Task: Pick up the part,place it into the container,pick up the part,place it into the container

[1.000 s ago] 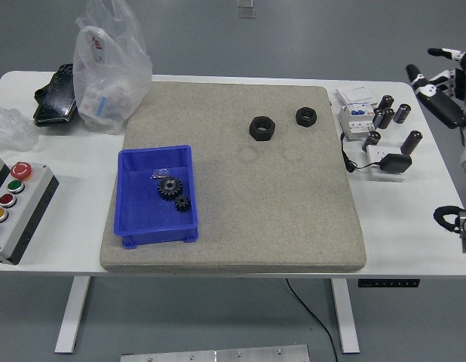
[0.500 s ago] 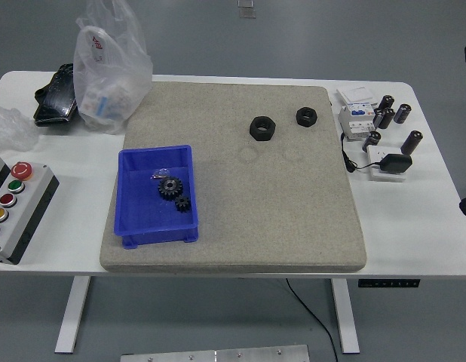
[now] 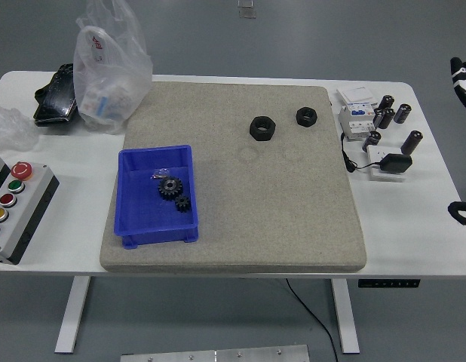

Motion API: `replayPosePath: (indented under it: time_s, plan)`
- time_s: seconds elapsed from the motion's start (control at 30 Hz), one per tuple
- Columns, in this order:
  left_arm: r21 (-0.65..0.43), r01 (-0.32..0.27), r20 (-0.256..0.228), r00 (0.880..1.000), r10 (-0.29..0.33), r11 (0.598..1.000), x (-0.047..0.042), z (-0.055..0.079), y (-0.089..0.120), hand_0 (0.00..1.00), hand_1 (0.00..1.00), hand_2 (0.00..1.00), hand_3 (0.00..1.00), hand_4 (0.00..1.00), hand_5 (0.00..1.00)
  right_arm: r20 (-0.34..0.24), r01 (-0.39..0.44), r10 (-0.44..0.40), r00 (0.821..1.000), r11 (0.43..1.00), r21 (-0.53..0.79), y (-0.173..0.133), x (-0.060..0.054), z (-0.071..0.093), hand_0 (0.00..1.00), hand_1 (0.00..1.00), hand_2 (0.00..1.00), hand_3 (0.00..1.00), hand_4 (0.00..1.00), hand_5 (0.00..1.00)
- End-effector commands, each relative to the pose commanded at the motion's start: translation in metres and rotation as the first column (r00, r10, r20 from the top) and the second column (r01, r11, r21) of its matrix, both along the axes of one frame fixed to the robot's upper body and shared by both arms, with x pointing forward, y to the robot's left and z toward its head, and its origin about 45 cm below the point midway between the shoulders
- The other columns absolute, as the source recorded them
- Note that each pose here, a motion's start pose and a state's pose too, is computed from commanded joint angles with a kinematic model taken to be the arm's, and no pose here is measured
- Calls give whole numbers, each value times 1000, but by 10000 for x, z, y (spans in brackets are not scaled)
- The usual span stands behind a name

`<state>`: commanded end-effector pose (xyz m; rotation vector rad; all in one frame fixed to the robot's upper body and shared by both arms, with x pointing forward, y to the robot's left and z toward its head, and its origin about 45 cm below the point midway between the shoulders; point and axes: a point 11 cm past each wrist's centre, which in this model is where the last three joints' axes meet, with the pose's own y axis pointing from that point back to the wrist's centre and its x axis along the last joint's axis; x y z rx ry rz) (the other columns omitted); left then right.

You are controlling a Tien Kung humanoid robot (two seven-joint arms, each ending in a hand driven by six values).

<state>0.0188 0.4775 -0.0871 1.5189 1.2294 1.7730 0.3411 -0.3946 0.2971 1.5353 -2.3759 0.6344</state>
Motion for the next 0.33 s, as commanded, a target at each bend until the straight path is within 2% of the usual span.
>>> replayPosePath:
  time_s: [0.13, 0.33]
  plan:
    - [-1, -15, -7, 1000, 15, 1000, -45, -2, -2, 827, 731, 758, 845, 810, 459, -27, -5, 5, 1000, 1000, 21, 37, 5, -132, 439, 644, 688, 694, 787, 506]
    - [-7, -18, -2, 1000, 17, 1000, -48, -18, -34, 827, 731, 758, 845, 811, 456, -52, -1, 2, 999, 1000, 23, 69, 5, -251, 446, 641, 686, 690, 785, 510]
